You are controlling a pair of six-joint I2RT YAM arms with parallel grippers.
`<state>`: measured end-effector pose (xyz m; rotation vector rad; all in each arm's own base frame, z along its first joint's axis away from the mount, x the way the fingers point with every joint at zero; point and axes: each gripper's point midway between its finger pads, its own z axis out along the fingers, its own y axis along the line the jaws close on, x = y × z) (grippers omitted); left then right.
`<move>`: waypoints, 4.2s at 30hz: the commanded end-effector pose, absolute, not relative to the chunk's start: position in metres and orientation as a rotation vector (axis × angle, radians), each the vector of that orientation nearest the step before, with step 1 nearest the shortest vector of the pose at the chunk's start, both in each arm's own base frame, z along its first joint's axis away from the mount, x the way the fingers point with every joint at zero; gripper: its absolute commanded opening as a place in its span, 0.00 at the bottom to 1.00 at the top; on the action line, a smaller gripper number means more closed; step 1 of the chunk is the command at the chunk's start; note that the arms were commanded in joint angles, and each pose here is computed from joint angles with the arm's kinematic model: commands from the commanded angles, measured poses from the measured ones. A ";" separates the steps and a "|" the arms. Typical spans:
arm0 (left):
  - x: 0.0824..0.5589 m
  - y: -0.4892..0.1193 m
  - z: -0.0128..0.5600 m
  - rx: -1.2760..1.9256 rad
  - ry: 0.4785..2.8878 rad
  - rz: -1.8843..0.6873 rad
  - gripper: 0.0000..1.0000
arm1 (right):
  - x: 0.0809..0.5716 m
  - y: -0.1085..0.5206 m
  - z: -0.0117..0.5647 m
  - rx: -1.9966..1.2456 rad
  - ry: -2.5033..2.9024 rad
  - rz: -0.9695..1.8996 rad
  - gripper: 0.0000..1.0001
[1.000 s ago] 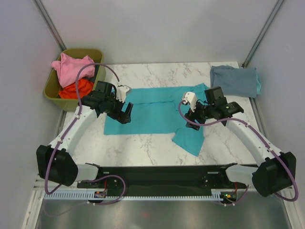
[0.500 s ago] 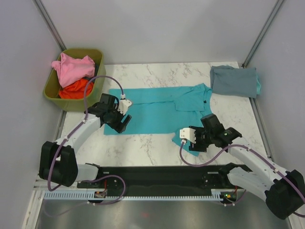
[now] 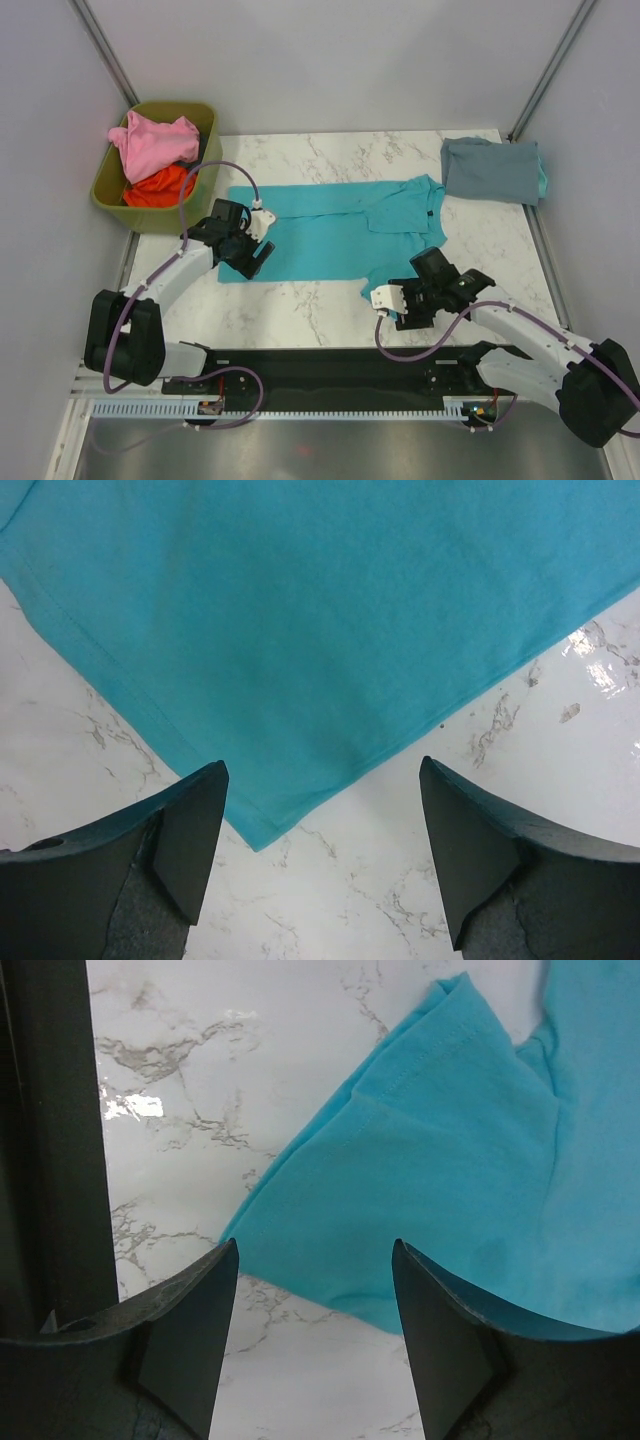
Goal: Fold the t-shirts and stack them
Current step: Fold the tshirt
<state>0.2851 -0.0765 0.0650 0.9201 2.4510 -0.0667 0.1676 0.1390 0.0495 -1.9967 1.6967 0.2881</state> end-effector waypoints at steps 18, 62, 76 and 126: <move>0.298 -0.074 0.064 0.889 2.432 -0.055 0.87 | 0.147 0.123 0.014 -2.124 1.829 0.330 0.68; 0.268 -0.005 0.036 0.651 2.685 0.009 0.67 | 0.166 0.126 0.020 -2.034 1.880 0.251 0.00; 0.262 -0.006 0.027 0.636 2.734 -0.063 0.46 | 0.167 0.125 0.020 -2.033 1.881 0.239 0.00; 0.334 -0.006 0.108 0.868 2.548 -0.027 0.02 | 0.374 0.108 0.221 -1.140 1.851 -0.071 0.00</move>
